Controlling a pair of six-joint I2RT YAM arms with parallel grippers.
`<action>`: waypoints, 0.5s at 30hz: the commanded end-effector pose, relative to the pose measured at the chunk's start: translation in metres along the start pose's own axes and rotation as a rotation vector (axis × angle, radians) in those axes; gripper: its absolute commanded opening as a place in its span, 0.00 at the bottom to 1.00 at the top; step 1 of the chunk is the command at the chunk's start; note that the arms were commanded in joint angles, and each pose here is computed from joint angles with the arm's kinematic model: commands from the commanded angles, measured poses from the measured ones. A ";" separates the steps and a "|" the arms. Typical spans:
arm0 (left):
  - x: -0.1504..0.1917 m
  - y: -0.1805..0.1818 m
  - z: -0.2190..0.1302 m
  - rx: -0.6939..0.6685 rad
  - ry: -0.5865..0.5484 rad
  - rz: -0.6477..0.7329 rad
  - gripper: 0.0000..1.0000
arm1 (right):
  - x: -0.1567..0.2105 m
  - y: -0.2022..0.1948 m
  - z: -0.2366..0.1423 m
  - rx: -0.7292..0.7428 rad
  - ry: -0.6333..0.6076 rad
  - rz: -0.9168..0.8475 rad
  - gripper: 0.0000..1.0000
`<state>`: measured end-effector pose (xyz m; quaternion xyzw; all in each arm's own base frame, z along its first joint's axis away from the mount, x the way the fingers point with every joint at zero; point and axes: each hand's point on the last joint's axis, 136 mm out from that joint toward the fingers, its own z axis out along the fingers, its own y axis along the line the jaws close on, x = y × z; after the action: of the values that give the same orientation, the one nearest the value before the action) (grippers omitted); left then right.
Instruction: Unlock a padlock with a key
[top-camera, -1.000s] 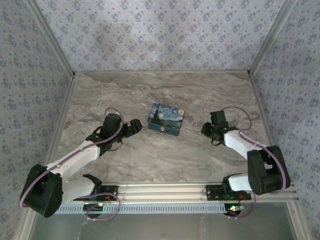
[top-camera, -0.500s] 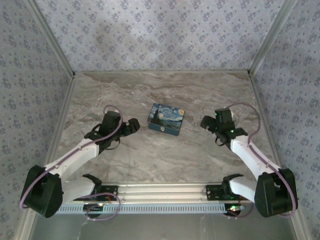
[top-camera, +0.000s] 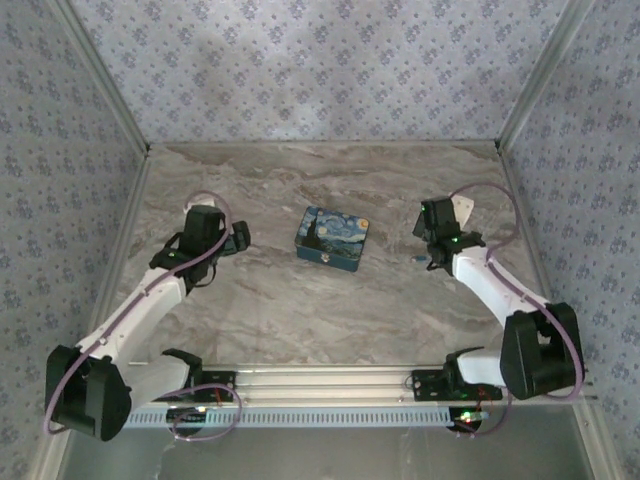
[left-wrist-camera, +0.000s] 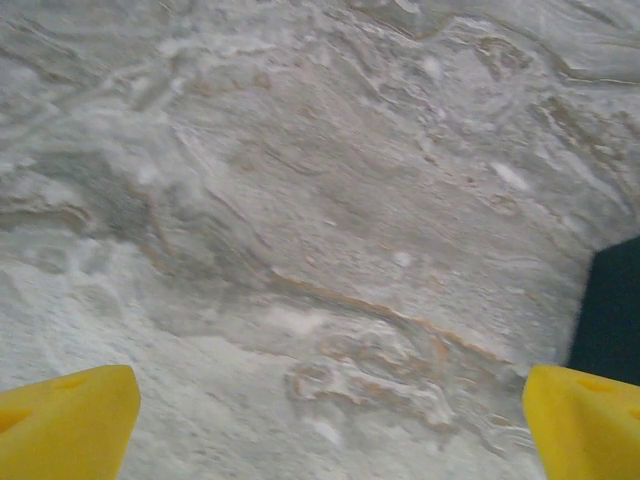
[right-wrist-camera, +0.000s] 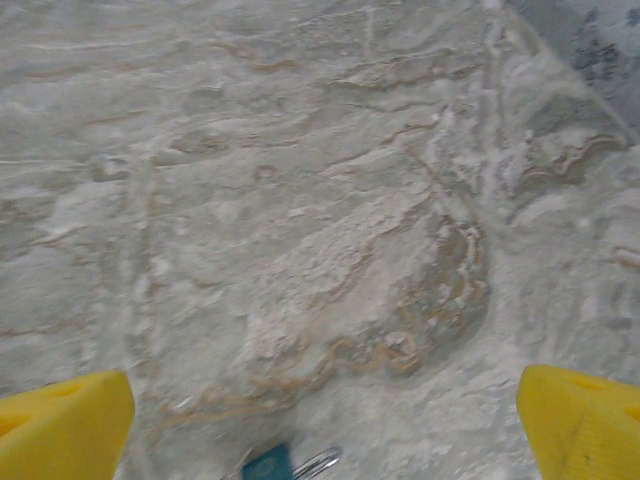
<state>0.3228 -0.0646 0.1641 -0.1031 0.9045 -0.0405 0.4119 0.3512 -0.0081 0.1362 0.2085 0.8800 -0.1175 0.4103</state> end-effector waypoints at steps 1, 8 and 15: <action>-0.016 0.027 0.001 -0.097 -0.048 0.066 0.98 | -0.021 -0.016 0.004 0.093 -0.151 -0.040 1.00; -0.017 0.083 0.018 -0.223 -0.150 0.045 0.98 | -0.018 -0.044 0.021 0.144 -0.210 -0.045 1.00; -0.009 0.110 0.046 -0.280 -0.295 0.017 0.98 | -0.011 -0.052 0.039 0.150 -0.276 -0.059 1.00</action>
<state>0.3199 0.0380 0.0966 -0.1486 0.8775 0.0976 0.4453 0.3503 -0.0678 0.1160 0.1988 0.8309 -0.2149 0.4732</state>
